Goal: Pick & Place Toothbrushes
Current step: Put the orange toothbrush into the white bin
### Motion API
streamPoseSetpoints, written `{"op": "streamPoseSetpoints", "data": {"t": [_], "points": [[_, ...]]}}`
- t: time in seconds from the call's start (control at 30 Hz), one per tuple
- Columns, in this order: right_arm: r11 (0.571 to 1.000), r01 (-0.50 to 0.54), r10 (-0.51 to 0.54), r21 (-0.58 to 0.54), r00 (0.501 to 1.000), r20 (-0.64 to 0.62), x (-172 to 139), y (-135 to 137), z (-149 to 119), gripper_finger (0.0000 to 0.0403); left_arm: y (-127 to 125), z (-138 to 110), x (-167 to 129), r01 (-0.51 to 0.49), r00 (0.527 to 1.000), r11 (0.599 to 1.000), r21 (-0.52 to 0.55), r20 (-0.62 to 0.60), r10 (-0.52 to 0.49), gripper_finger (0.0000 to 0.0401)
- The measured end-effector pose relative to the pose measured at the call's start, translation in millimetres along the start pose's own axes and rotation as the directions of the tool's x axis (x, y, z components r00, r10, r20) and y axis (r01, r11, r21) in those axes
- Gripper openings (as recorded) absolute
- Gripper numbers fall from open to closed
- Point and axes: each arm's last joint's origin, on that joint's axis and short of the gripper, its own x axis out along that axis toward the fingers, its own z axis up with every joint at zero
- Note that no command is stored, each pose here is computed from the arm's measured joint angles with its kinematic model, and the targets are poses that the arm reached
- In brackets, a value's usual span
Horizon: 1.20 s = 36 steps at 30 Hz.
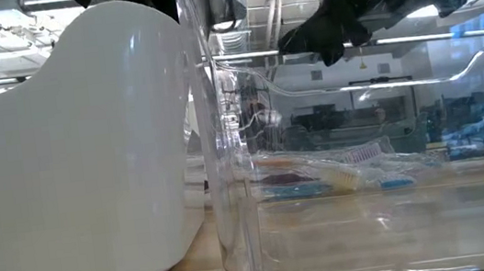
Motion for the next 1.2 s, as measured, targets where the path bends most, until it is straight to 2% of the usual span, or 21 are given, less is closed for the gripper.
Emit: {"op": "streamPoseSetpoints", "data": {"t": [0.13,0.27,0.4,0.53,0.73,0.93,1.2], "points": [[1.000,0.000,-0.001,-0.021,1.000,-0.021,0.0,0.0,-2.1,0.0000,-3.7,-9.7,8.7,0.017,0.999,0.998,0.055,-0.046,-0.014,0.0003],[0.998,-0.001,-0.003,-0.064,0.998,-0.059,-0.2,-0.2,-5.7,0.0000,-8.2,-21.5,21.5,0.122,0.989,0.983,0.134,-0.097,-0.110,0.0003],[0.995,-0.001,-0.005,-0.099,0.998,-0.063,-0.2,-0.2,-6.1,0.0000,-10.5,-34.5,36.9,0.156,0.982,0.961,0.229,-0.137,-0.127,0.0004],[0.994,-0.001,-0.005,-0.108,0.998,-0.063,-0.2,-0.3,-6.2,0.0000,-6.3,-44.7,52.7,0.154,0.976,0.963,0.222,-0.186,-0.113,0.0019],[0.994,-0.003,-0.007,-0.109,0.996,-0.087,-0.4,-0.4,-8.4,0.0000,1.3,-40.3,59.2,0.050,0.985,0.972,0.230,-0.175,-0.010,0.0065],[0.994,-0.003,-0.007,-0.109,0.996,-0.090,-0.4,-0.4,-8.8,0.0000,-5.8,-40.0,57.9,0.067,0.983,0.976,0.205,-0.181,-0.029,0.0096],[0.994,-0.002,-0.009,-0.109,0.995,-0.096,-0.4,-0.8,-9.3,0.0000,-5.7,-41.6,58.7,0.056,0.982,0.989,0.134,-0.187,-0.030,0.0098]]}}
